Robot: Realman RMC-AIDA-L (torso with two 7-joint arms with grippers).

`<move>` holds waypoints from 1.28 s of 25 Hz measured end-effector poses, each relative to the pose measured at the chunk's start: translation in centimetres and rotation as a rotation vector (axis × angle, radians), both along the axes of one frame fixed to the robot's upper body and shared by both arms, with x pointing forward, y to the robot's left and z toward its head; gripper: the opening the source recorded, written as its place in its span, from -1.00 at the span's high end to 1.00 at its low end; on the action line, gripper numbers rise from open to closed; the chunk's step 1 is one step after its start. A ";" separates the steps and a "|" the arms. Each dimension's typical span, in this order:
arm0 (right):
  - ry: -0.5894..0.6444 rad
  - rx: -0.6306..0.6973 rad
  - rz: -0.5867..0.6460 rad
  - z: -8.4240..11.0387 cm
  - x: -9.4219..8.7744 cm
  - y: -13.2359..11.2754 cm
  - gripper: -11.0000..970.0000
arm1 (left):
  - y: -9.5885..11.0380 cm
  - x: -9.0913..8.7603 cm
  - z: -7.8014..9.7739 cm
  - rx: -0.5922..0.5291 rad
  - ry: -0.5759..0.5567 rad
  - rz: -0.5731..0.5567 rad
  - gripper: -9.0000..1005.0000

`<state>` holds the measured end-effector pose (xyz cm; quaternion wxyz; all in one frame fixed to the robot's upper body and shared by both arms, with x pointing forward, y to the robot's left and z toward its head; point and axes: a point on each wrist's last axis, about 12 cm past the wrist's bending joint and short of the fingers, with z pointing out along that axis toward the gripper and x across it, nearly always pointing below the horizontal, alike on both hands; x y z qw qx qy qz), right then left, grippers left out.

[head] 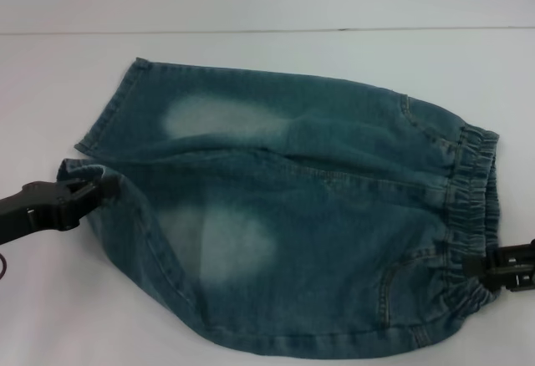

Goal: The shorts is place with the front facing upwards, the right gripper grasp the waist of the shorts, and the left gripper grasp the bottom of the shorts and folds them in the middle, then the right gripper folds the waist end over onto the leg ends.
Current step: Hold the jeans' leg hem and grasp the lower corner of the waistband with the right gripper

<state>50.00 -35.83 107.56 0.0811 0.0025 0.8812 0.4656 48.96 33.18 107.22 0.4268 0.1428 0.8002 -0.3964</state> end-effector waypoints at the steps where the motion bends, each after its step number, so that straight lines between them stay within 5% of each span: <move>1: 0.005 -0.001 -0.002 0.0 0.0 0.0 -0.59 | 0.0 0.0 0.0 0.000 0.000 0.000 0.93; 15: 0.041 -0.064 -0.025 -0.7 -0.4 -0.9 -0.59 | -0.1 0.1 0.0 -0.003 -0.003 -0.002 0.93; 32: 0.022 -0.022 0.013 -0.6 0.2 0.9 -0.59 | -0.1 0.0 -0.1 -0.003 -0.003 -0.003 0.93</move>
